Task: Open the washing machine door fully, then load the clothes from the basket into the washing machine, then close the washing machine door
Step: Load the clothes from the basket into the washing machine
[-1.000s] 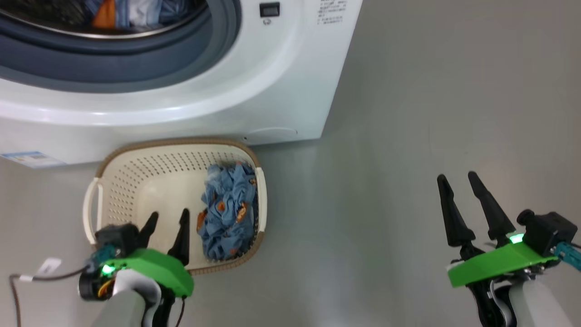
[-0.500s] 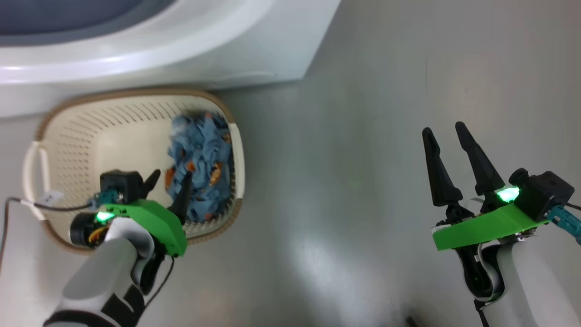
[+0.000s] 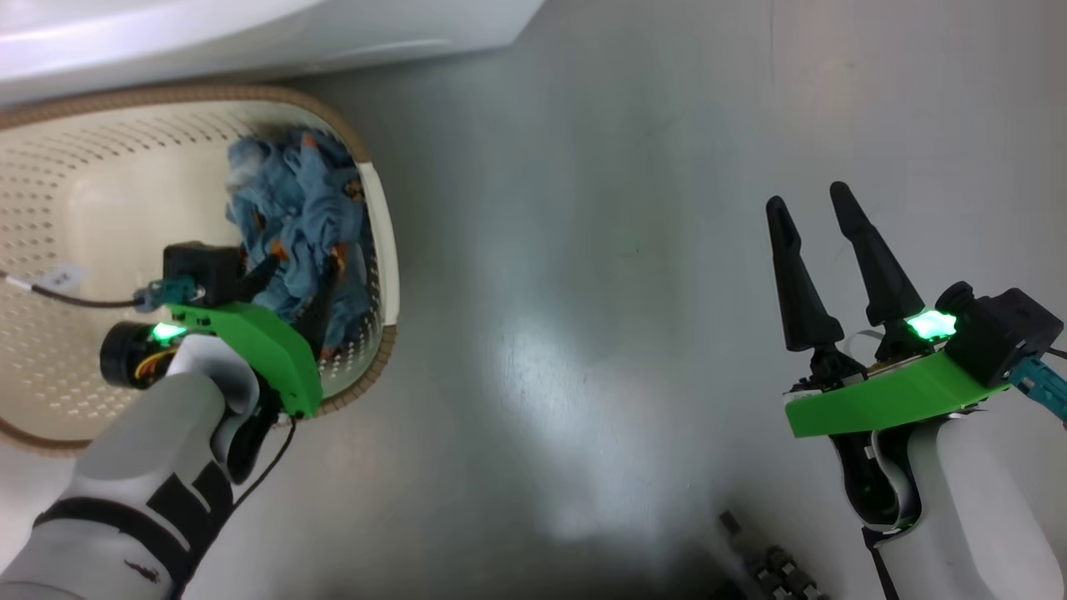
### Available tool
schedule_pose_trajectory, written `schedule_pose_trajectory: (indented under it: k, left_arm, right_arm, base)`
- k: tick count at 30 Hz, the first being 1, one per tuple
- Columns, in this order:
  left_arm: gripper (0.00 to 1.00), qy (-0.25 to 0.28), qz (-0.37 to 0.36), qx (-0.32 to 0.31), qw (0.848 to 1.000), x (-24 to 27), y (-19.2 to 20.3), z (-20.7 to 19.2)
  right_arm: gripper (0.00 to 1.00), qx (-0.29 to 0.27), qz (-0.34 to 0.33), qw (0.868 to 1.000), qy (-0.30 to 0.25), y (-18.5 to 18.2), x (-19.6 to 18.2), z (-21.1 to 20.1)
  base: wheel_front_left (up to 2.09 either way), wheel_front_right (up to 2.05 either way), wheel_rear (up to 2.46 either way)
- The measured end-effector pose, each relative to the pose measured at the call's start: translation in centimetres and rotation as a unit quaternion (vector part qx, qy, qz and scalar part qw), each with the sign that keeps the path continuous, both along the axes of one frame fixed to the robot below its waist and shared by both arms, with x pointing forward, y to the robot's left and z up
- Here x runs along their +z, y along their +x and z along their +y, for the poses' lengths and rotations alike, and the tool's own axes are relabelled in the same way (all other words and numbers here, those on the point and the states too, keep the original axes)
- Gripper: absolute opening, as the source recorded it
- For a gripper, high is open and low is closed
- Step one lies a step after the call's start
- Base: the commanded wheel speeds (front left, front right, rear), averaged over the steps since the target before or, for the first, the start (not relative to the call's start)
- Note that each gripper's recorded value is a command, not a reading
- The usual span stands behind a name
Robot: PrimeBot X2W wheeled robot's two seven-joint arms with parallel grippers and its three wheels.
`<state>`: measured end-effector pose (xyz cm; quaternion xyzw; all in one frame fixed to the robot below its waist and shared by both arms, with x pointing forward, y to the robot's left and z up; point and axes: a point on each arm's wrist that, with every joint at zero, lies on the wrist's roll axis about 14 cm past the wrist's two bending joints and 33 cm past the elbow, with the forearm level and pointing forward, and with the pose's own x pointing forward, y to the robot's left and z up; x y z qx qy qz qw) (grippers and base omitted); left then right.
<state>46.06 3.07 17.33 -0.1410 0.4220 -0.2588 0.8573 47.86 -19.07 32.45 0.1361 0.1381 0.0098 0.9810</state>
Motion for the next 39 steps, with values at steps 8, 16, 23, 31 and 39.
schedule_pose_trajectory:
  k: [8,16,23,31,39]
  left_arm:
    - [1.0,-0.001,0.021,-0.008,1.0,-1.7,0.0,-0.1]
    - [1.0,-0.007,0.03,-0.007,0.999,-2.4,0.6,-0.5]
    - [0.0,-0.019,0.037,-0.007,0.999,-2.0,0.3,-1.1]
    - [0.0,-0.027,0.024,0.01,0.999,0.0,1.3,-0.8]
    - [0.0,-0.025,0.013,0.068,0.997,2.1,2.0,1.5]
  right_arm:
    - [1.0,0.002,0.015,1.0,-0.003,-0.3,-1.4,0.0]
    - [1.0,0.005,0.017,1.0,-0.015,-0.5,-1.6,-0.2]
    - [1.0,0.001,0.015,1.0,-0.016,-0.9,-1.1,-0.5]
    - [1.0,0.003,-0.001,1.0,-0.013,-0.7,0.3,-0.2]
    - [1.0,0.009,-0.018,1.0,-0.008,-0.5,2.0,0.3]
  base:
    - [0.0,0.0,0.0]
    - [0.0,0.0,0.0]
    - [0.0,0.0,0.0]
    - [0.0,0.0,0.0]
    - [0.0,0.0,0.0]
